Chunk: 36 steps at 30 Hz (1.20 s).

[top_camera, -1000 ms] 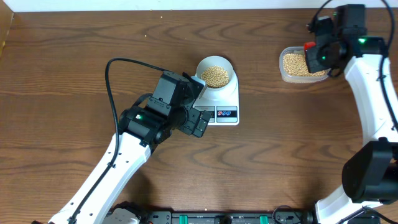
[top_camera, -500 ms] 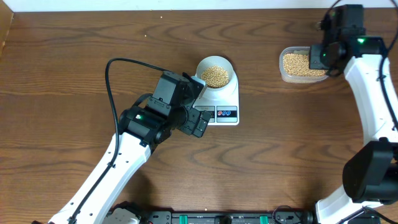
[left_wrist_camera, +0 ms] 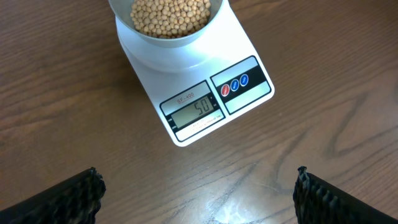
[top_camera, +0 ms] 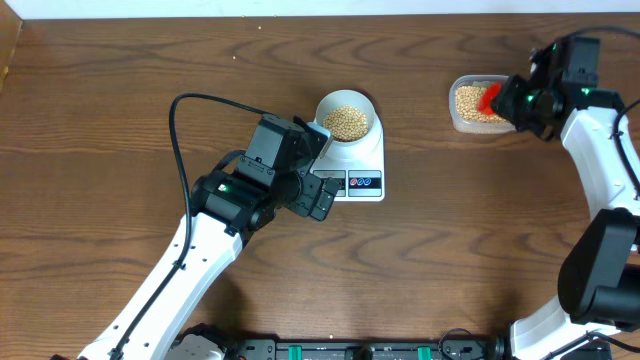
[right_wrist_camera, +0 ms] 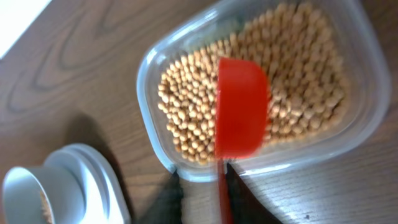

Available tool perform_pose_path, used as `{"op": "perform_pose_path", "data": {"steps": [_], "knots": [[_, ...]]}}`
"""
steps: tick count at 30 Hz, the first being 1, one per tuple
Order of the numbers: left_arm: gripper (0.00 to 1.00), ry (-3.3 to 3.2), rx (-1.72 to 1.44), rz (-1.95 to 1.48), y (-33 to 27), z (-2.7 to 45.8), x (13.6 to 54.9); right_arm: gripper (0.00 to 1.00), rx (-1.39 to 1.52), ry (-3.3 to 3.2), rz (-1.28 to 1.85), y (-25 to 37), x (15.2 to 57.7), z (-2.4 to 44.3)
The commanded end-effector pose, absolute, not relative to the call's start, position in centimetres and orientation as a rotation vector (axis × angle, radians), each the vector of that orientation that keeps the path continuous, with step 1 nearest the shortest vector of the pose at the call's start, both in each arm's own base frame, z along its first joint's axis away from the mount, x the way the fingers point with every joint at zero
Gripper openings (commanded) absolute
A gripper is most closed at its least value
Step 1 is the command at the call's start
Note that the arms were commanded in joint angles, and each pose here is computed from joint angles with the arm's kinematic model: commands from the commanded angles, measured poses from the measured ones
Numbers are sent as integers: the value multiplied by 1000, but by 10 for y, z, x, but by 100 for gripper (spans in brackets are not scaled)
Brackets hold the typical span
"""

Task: Scoop item into bowl and weigh 50g on scale
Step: 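Lower the scoop into the tub and open the right gripper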

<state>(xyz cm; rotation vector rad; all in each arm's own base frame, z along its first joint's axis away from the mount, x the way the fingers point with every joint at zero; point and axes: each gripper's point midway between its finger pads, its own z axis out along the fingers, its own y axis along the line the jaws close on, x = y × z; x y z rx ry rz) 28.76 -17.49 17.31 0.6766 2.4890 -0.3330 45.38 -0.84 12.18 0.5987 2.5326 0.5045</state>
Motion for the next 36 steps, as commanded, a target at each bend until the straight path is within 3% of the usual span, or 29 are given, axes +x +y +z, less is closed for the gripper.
{"op": "perform_pose_path", "data": {"steps": [1,12,36], "knots": [[99,2495,677,-312,-171,170,288,32,653,2515,583,-9,452,123],[99,2494,676,-312,-171,170,288,99,723,2479,564,-37,451,126],[99,2495,677,-312,-171,170,288,99,500,2425,588,-24,421,193]]}}
